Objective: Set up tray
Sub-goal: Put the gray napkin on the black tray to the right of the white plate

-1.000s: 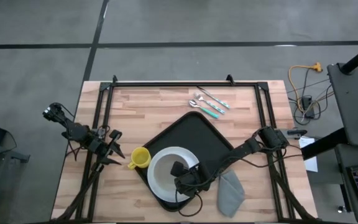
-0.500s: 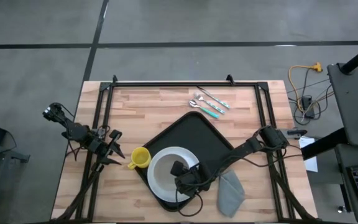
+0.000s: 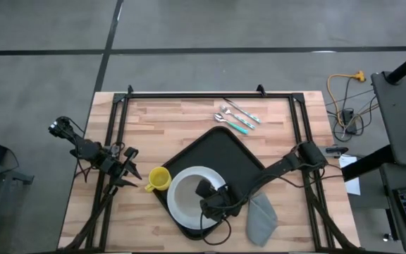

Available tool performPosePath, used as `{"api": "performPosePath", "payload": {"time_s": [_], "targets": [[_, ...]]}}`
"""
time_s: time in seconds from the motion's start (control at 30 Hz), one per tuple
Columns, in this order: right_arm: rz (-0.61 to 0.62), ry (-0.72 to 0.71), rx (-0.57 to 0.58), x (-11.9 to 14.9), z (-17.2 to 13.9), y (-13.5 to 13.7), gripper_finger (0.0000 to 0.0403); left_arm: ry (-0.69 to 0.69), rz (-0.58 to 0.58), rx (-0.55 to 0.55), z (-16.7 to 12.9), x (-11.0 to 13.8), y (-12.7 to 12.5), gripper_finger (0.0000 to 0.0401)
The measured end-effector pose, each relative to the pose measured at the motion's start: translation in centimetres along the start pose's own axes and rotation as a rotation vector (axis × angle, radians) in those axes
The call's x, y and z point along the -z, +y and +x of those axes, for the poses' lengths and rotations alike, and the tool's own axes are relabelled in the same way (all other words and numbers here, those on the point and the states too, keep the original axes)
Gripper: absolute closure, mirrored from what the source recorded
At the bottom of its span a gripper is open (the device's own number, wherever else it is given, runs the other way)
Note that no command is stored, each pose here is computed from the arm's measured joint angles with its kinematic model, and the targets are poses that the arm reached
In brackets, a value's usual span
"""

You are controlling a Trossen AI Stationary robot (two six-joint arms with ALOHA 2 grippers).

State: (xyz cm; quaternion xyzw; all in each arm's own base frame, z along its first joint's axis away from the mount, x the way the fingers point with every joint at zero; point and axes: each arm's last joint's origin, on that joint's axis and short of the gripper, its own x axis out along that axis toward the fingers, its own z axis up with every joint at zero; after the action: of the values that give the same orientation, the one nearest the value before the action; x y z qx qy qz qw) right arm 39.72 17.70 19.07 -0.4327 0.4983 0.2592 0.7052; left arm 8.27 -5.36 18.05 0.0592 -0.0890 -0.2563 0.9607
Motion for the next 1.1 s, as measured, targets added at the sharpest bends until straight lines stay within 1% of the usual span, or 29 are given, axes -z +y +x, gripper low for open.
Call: {"api": "performPosePath", "payload": {"time_s": [0.2,0.37,0.8,0.9,1.1], "targets": [[0.066,0.067,0.038,0.4,-0.9,-0.2,0.0199,0.002,0.000,0.000,0.0,0.0,0.0,0.0285],[0.096,0.099,0.024,0.6,-1.4,-0.2,0.0199,0.003,0.000,0.001,0.0,0.0,0.0,0.0285],[0.108,0.111,0.017,0.5,-2.2,-0.5,0.0199,0.003,0.001,0.000,0.0,0.0,0.0,0.0285],[0.145,0.107,0.021,0.4,-2.7,-0.7,0.0199,0.003,0.000,0.000,0.0,0.0,0.0,0.0285],[0.233,0.147,0.002,0.5,-4.1,-0.8,0.0199,0.003,0.000,0.001,0.0,0.0,0.0,0.0285]]}}
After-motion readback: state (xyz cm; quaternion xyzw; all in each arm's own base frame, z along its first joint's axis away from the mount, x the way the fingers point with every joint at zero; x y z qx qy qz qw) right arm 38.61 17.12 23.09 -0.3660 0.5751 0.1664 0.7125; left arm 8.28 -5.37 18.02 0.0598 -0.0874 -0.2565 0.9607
